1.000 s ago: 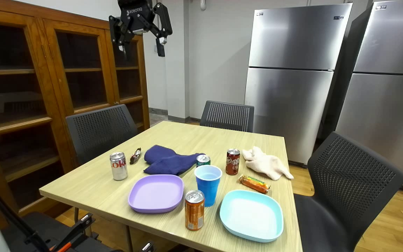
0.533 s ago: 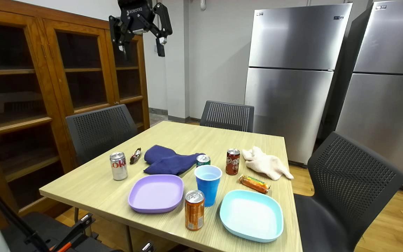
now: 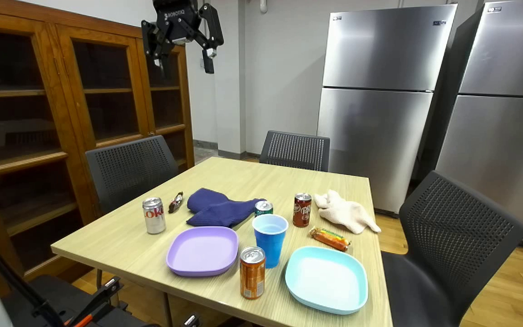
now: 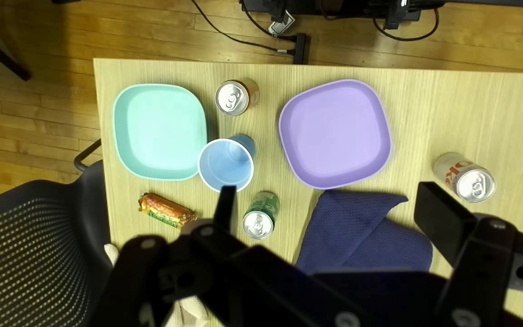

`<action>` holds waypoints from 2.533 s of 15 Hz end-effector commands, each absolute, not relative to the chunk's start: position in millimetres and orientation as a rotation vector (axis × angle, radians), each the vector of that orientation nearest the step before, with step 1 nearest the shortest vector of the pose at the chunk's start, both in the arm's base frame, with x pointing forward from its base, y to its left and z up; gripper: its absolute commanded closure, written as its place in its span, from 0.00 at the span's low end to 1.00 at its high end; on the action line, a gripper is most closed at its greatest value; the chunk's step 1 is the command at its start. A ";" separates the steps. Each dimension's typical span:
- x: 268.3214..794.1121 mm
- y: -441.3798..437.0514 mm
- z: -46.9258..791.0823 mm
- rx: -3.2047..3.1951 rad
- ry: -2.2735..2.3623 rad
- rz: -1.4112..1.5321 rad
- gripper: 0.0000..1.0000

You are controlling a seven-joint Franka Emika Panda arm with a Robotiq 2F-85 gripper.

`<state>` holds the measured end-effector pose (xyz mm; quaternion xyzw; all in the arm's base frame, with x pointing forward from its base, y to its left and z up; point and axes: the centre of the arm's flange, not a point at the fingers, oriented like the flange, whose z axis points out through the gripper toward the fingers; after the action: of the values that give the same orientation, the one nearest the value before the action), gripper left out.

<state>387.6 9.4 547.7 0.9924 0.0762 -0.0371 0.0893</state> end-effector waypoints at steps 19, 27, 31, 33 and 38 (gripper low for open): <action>446.9 94.8 461.7 2.985 0.505 -0.165 0.00; 452.8 133.5 446.2 2.954 0.635 -0.180 0.00; 446.2 129.5 440.2 2.946 0.607 -0.195 0.00; 447.0 129.8 440.2 2.946 0.608 -0.195 0.00; 452.5 139.3 431.8 2.961 0.637 -0.187 0.00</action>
<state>447.6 130.0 439.1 0.9752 0.2017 -0.0658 0.0633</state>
